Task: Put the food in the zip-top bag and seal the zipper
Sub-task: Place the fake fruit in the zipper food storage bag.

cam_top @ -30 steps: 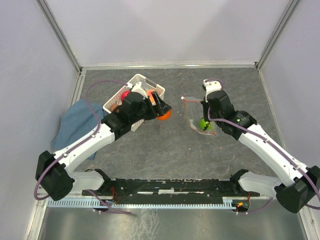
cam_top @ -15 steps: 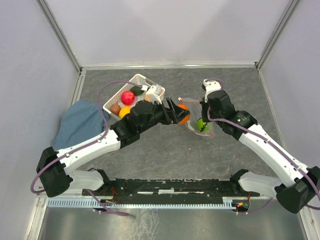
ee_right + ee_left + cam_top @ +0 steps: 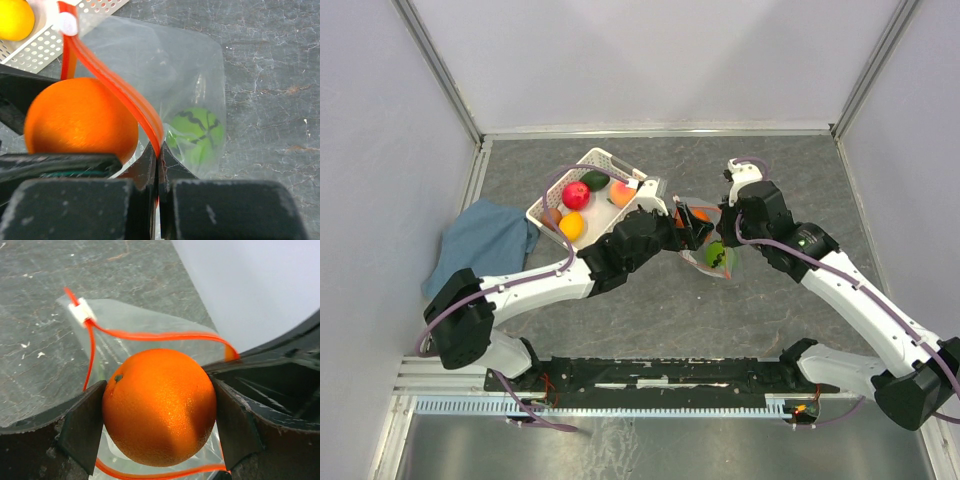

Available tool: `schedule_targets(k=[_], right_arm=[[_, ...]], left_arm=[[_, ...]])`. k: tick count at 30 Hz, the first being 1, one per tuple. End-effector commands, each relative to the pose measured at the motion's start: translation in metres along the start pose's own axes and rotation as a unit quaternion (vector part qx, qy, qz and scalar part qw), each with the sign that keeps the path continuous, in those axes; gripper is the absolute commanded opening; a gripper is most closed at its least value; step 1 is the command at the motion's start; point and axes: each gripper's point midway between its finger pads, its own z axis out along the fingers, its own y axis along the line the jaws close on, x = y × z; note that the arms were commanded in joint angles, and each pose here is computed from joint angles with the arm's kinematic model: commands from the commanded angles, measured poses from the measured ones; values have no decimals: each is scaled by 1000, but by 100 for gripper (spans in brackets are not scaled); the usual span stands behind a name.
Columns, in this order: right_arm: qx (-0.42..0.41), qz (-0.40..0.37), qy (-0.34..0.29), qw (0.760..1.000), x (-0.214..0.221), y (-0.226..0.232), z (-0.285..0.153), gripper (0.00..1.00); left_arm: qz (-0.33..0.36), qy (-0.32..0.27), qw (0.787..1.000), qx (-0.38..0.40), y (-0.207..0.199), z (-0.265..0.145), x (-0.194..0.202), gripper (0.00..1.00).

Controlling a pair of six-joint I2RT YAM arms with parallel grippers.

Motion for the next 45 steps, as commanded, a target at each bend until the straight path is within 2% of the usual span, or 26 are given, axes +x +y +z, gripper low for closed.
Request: schedule_targets(k=[1,3,6,9,14,22,28,33,37,45], right_arm=[[-17,14,-43,999,-27,7,-15,2],[-18,14,-45,999,-28,7,-15,2],[-21,16,-46,999,-28,9,-13,2],[-25,17,-45,999,-28,11,-11,2],[-30,20,-42,998,-26,13,-7,2],[-46,26,-37,998,-24,19,-5,2],[-62,29,-34,997,-23,25,-6,2],[-70,34,-31,996,-20,29,-2,2],[-76,37,-31,996,-20,31,-1,2],[-71,37,-30,996,-18,30,2,2]], left_arm=[[23,-18,998,-49,17,6,-4,56],[25,-12,997,-65,23,8,0,61],[26,-10,997,-68,21,8,-1,74],[29,-8,997,-72,19,9,-2,79],[10,-11,996,-87,19,15,-1,80],[-71,-58,984,-152,34,24,-13,80],[-94,-87,974,-186,42,33,-19,82],[-98,-85,973,-191,44,41,-14,89],[-97,-79,975,-186,42,43,-11,100],[-90,-54,979,-176,37,37,-7,100]])
